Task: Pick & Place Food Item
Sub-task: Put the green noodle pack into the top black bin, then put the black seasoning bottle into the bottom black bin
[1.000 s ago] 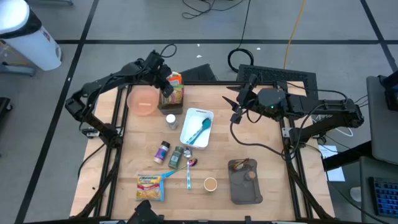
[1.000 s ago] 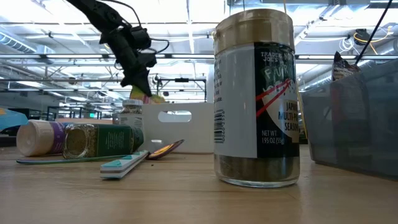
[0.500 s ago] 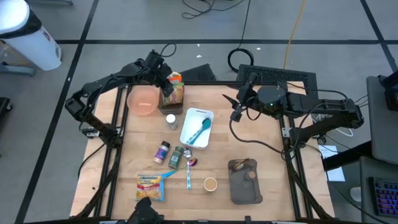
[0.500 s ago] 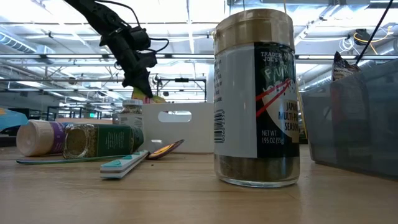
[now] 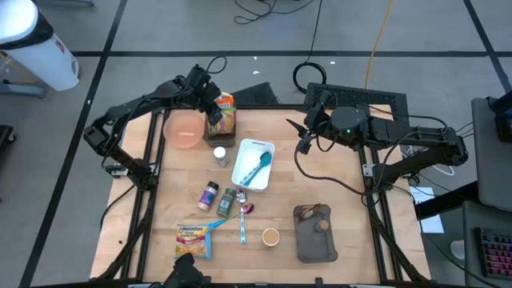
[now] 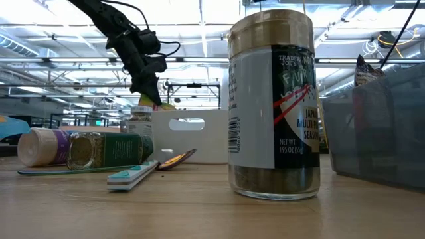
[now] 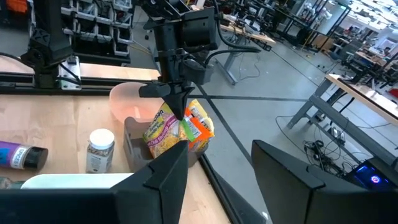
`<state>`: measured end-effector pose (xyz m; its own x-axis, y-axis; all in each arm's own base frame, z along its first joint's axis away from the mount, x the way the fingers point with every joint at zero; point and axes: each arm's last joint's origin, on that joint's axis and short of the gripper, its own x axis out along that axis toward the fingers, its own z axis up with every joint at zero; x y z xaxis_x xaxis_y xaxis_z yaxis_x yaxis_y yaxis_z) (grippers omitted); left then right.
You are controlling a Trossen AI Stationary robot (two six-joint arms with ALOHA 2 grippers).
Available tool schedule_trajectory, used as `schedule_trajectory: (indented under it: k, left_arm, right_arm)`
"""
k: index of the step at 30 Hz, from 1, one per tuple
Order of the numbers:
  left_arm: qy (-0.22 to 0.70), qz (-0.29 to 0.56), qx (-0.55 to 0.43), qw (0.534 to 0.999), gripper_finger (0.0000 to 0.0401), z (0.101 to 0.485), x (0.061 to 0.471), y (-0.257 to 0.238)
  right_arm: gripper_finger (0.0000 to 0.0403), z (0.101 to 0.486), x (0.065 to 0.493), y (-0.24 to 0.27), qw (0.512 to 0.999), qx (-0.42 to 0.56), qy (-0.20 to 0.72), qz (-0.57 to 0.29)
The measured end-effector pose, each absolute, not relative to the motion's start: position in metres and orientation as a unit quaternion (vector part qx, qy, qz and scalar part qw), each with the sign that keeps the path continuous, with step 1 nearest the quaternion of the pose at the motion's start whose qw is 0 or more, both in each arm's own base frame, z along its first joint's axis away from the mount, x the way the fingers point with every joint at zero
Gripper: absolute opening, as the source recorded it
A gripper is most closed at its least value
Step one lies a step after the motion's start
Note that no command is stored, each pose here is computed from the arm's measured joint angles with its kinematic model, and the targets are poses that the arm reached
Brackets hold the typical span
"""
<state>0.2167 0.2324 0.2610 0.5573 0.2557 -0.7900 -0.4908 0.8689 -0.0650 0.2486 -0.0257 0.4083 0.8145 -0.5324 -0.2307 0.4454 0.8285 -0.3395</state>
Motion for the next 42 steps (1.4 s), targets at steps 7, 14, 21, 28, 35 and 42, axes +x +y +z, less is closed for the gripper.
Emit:
schedule_trajectory:
  k: [7,14,21,28,35,42]
  left_arm:
    - [0.424,0.229,-0.133,0.866,0.0033,0.261,0.216,0.233]
    - [0.424,0.229,-0.131,0.867,0.0059,0.261,0.216,0.234]
    - [0.408,0.243,-0.12,0.872,0.0101,0.278,0.217,0.239]
    - [0.417,0.263,-0.11,0.863,0.0132,0.33,0.215,0.238]
    - [0.486,0.25,-0.155,0.823,0.0134,0.375,0.192,0.212]
    - [0.515,0.246,-0.217,0.792,0.0134,0.396,0.164,0.161]
  right_arm:
    - [0.0169,0.408,0.249,-0.026,0.943,-0.136,0.16,-0.259]
    - [0.0169,0.408,0.249,-0.026,0.943,-0.136,0.16,-0.259]
    - [0.0169,0.408,0.249,-0.026,0.942,-0.139,0.161,-0.259]
    - [0.0169,0.408,0.248,-0.026,0.941,-0.142,0.162,-0.26]
    - [0.0169,0.408,0.248,-0.026,0.941,-0.141,0.161,-0.261]
    - [0.0169,0.408,0.249,-0.026,0.941,-0.144,0.162,-0.261]
